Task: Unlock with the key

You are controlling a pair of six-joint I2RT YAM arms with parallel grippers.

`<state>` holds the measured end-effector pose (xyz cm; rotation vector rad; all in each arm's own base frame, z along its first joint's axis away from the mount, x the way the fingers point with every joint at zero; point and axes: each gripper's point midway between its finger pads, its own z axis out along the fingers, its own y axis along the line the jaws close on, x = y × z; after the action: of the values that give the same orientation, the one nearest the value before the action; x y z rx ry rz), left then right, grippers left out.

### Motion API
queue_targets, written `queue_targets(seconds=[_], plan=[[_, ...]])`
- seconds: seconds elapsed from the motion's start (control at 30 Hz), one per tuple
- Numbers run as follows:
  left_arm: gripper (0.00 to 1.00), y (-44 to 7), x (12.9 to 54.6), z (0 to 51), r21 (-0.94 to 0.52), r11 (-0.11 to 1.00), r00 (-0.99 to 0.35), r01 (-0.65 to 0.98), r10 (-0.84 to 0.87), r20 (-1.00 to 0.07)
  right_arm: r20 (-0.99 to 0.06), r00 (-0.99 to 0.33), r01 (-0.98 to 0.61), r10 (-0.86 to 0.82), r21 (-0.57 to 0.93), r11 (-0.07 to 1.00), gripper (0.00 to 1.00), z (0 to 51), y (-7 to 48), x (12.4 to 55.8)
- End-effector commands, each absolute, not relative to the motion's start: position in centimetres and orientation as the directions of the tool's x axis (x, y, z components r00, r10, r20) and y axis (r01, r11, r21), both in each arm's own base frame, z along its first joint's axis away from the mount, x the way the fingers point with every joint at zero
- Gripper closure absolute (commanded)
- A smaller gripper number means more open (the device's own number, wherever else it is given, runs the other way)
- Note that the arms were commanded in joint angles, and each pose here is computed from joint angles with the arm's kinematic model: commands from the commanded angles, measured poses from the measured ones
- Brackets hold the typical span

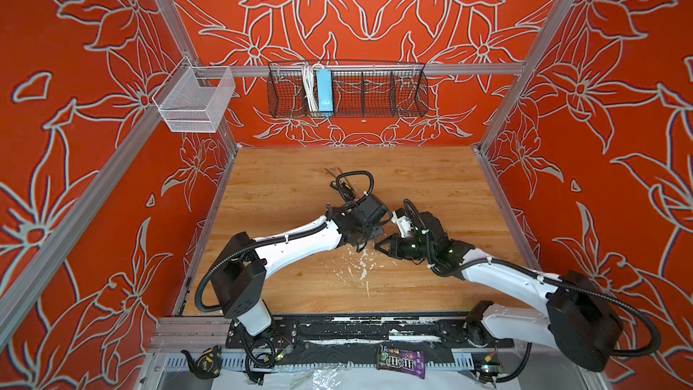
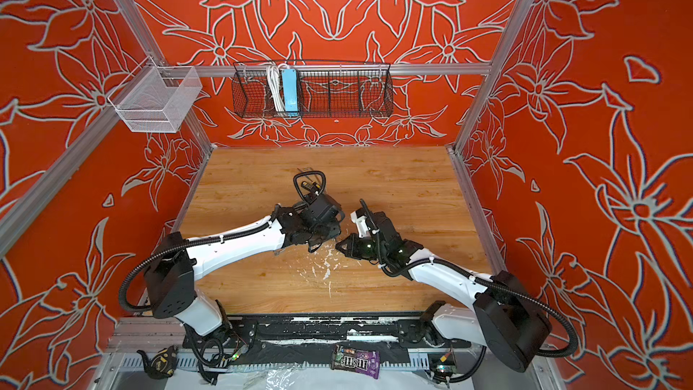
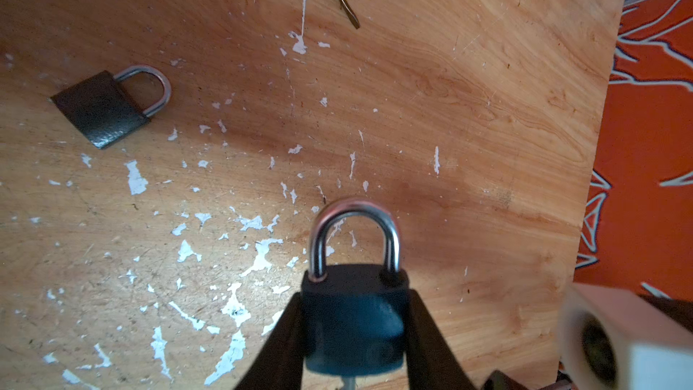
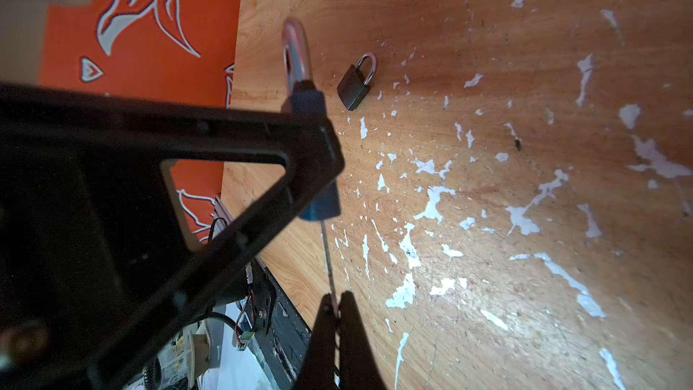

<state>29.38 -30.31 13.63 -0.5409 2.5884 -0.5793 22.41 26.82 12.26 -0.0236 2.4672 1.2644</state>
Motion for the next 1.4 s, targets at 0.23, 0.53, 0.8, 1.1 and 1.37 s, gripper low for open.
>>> queue_targets(seconds=[0.23, 0.53, 0.8, 1.1, 1.37], plan=[[1.00, -30.1, 29.1, 13.0, -0.433, 0.854, -0.840, -0.288, -0.443, -0.314, -0.410, -0.890, -0.215, 0.197, 0.761, 0.612, 1.00, 14.3, 26.5, 23.9], [1.00, -30.9, 29.4, 13.6, -0.466, 0.838, -0.838, -0.282, -0.452, -0.306, -0.403, -0.899, -0.241, 0.173, 0.784, 0.572, 1.00, 14.7, 27.8, 23.9], [1.00, -30.1, 29.0, 13.0, -0.418, 0.860, -0.836, -0.293, -0.442, -0.324, -0.442, -0.883, -0.258, 0.155, 0.735, 0.626, 1.00, 15.1, 27.1, 24.2], [1.00, -28.9, 28.2, 11.8, -0.370, 0.869, -0.835, -0.329, -0.450, -0.315, -0.484, -0.859, -0.247, 0.164, 0.674, 0.696, 1.00, 15.9, 25.7, 24.9], [1.00, -30.1, 28.7, 13.8, -0.495, 0.792, -0.798, -0.358, -0.535, -0.279, -0.475, -0.859, -0.230, 0.192, 0.693, 0.683, 1.00, 15.6, 26.4, 24.7]])
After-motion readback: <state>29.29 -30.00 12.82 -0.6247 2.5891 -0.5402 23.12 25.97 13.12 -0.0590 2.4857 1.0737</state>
